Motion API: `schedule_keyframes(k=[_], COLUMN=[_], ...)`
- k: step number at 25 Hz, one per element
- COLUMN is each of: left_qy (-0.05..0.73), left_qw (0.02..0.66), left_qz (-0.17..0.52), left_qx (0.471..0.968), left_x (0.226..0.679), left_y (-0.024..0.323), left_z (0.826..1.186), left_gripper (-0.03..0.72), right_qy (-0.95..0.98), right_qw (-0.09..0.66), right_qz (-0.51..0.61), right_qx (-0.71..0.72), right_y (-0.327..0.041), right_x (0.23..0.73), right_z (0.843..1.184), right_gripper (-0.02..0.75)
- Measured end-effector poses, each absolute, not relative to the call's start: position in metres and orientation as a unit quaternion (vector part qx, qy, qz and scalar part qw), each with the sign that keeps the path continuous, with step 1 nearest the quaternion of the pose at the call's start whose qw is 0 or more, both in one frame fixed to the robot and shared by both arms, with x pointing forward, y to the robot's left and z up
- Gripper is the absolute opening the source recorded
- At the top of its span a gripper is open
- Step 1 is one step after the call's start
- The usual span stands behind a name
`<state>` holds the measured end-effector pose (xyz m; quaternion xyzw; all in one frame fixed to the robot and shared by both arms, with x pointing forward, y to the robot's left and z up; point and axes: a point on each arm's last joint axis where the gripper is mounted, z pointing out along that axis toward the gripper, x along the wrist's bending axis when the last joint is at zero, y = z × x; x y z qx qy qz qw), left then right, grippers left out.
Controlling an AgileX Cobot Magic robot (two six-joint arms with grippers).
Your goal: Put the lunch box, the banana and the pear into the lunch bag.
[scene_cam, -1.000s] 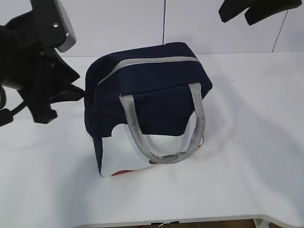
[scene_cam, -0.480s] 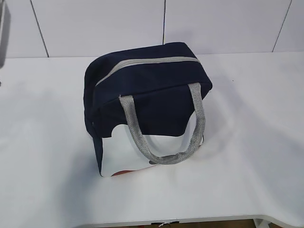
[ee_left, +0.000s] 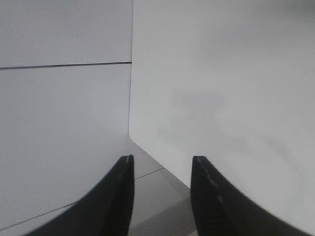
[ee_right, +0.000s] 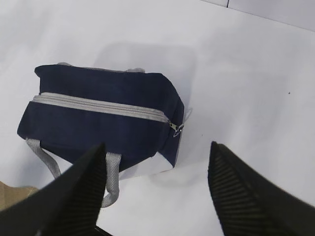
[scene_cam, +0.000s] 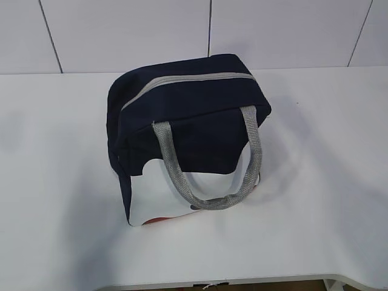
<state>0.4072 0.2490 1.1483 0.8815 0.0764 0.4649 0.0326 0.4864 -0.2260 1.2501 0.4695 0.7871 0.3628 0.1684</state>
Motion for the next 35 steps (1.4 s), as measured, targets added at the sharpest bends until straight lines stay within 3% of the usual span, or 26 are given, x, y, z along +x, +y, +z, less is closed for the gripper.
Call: schedule_keyframes(k=[8,15,26,35], left_qy=[0.209,0.28,0.326,0.328], left_qw=[0.152,0.253,0.407,0.48], left_qz=[0.494,0.462,0.323,0.223], left_qx=[0.83,0.802,0.79,0.782], left_x=[0.363,0.337,0.31,0.282], left_y=[0.272,0.278,0.262,0.256], left_z=[1.172,1.177,1.176,1.177], left_gripper=[0.284,0.28,0.28,0.28], right_qy=[0.788,0.787,0.785,0.752], right_qw=[0.194,0.228,0.299,0.323], right_qz=[0.349,0.35,0.363,0.388], right_qx=[0.468,0.455,0.403,0.423], right_y=[-0.237,-0.245,-0.261,-0.284], right_x=[0.449,0.409,0.329,0.274], right_z=[1.25,1.254,1.259,1.237], right_gripper=[0.529,0.529,0.529,0.529])
